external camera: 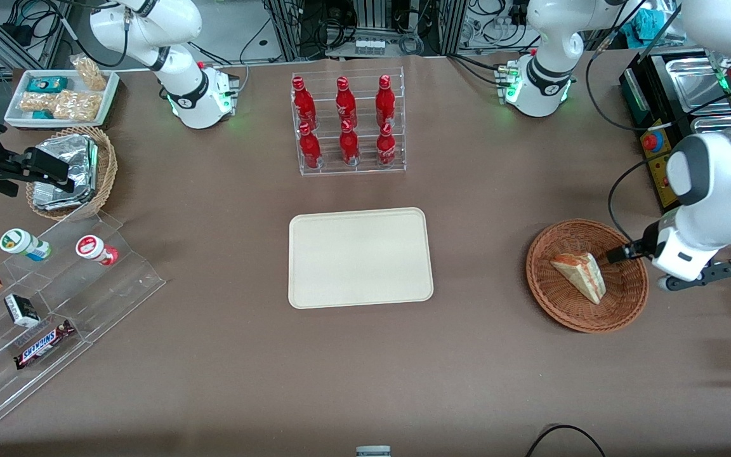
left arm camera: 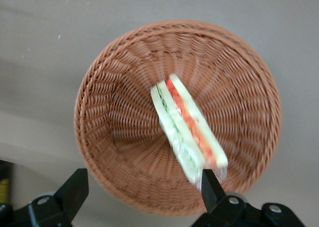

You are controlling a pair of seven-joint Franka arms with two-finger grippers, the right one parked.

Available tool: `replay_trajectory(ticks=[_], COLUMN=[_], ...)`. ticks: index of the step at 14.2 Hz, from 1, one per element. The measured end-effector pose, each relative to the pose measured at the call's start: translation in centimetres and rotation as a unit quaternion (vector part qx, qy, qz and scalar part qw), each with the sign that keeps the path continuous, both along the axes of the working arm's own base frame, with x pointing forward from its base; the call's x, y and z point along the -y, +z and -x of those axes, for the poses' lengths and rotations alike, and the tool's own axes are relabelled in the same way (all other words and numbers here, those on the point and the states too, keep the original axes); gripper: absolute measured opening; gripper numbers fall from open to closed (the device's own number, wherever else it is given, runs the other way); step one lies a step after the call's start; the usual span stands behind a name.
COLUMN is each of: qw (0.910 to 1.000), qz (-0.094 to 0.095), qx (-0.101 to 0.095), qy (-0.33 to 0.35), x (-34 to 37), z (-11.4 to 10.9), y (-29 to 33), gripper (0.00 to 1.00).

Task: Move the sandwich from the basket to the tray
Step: 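Lower the open left gripper onto the sandwich and close it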

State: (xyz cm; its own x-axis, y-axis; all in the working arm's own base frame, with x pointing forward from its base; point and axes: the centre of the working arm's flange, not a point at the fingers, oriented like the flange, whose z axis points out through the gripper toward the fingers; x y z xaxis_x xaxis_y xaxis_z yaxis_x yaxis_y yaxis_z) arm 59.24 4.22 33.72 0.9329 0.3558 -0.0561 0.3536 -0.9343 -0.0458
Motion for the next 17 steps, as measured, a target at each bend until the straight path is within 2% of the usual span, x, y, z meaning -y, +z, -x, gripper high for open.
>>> replay_trajectory(ticks=[2, 4, 6, 9, 11, 13, 14, 16, 17], qw=[0.9961, 0.9855, 0.9745, 0.9682, 0.9615, 0.9519, 0.9503, 0.9511, 0.9530], qz=[-0.005, -0.008, -0.012, -0.019, -0.020, -0.023, -0.024, -0.024, -0.027], qx=[0.013, 0.022, 0.014, -0.004, -0.003, -0.005, -0.006, -0.007, -0.014], qy=[0.087, 0.168, 0.224, 0.249, 0.274, 0.305, 0.311, 0.308, 0.301], x=[0.7, 2.3, 3.8, 4.7, 4.6, 4.6, 4.8, 5.4, 5.9], z=[-0.2, -0.5, -0.5, -0.1, 0.0, 0.1, 0.1, 0.0, -0.1], y=[-0.9, -1.6, -3.1, -6.0, -8.0, -9.6, -10.0, -9.6, -8.5], gripper=[1.00, 1.00, 1.00, 1.00, 0.97, 0.76, 0.66, 0.45, 0.38])
